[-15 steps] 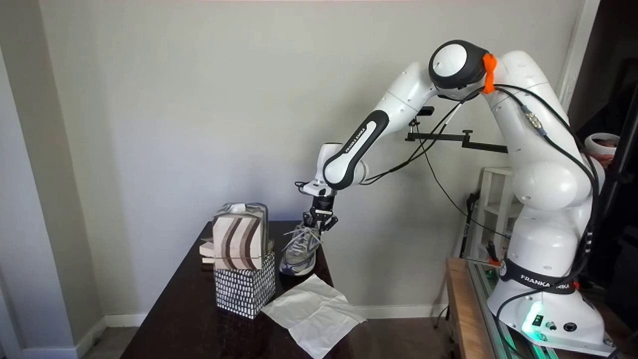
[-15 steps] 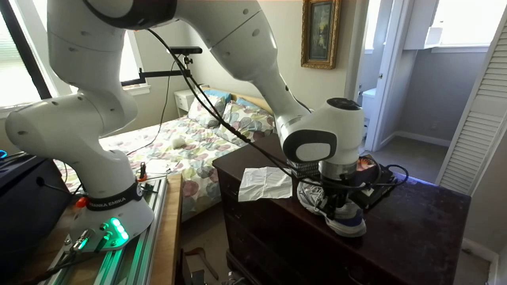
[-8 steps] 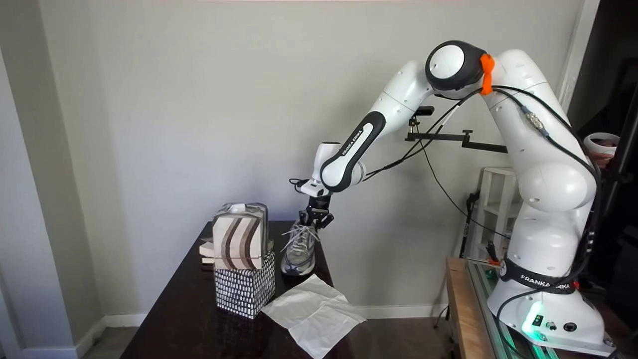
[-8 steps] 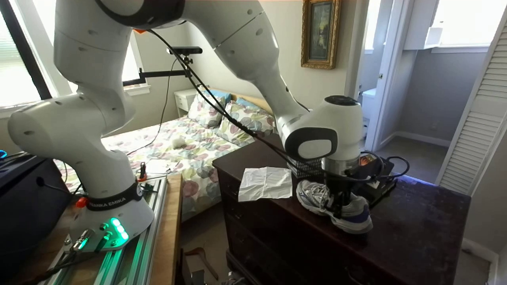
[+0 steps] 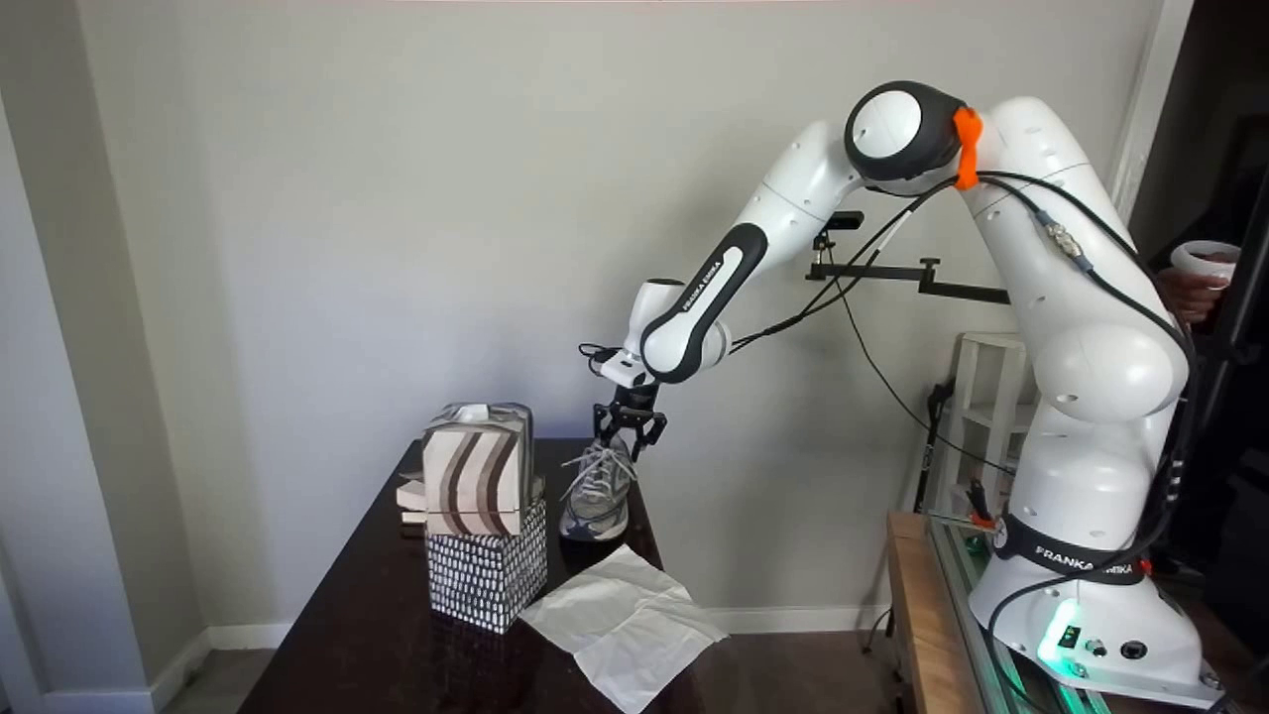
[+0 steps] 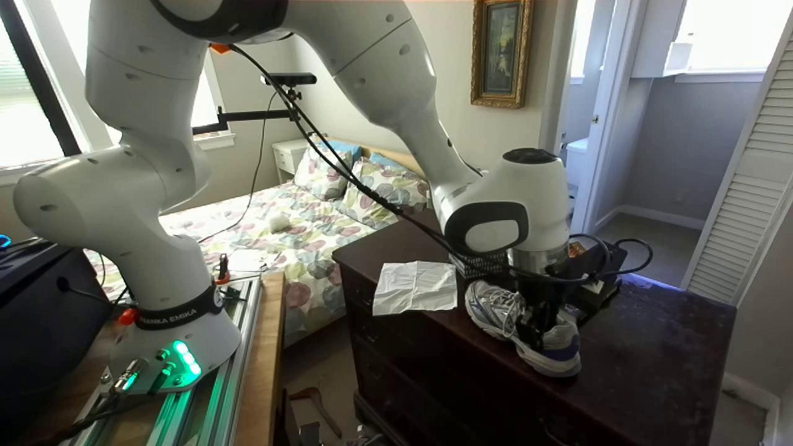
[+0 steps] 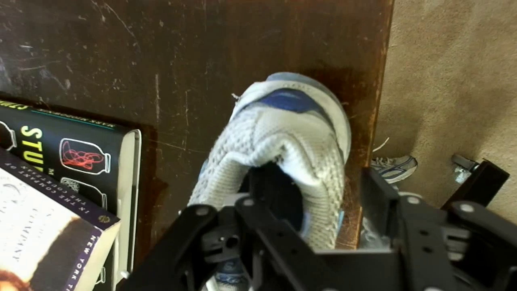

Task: Put objects in order and clean up

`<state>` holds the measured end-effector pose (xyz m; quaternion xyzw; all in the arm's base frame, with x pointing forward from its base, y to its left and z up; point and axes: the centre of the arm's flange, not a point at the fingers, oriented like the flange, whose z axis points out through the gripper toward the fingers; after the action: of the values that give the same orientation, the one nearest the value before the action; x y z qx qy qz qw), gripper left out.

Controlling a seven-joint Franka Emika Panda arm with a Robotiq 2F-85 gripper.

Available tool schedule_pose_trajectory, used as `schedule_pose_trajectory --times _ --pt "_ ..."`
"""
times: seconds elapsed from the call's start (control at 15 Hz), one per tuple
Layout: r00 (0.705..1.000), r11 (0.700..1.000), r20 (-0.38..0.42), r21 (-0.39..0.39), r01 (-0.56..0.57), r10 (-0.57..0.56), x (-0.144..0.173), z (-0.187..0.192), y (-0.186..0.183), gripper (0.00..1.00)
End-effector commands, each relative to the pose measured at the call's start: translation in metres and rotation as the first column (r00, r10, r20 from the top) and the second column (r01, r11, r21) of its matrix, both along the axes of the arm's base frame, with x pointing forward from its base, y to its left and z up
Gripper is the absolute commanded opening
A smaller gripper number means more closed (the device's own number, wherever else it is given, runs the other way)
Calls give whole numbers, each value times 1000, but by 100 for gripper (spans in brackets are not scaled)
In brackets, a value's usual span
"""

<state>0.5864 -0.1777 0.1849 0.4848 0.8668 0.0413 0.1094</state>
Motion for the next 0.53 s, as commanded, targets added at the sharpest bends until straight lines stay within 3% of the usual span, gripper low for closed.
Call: schedule_pose_trajectory --times 0.0,0.07,0.47 --pt "998 1000 54 -1 -14 14 -9 16 4 92" --pt "998 1000 67 11 -17 16 -10 19 7 100" --pt "996 999 81 6 35 -35 -31 51 23 100"
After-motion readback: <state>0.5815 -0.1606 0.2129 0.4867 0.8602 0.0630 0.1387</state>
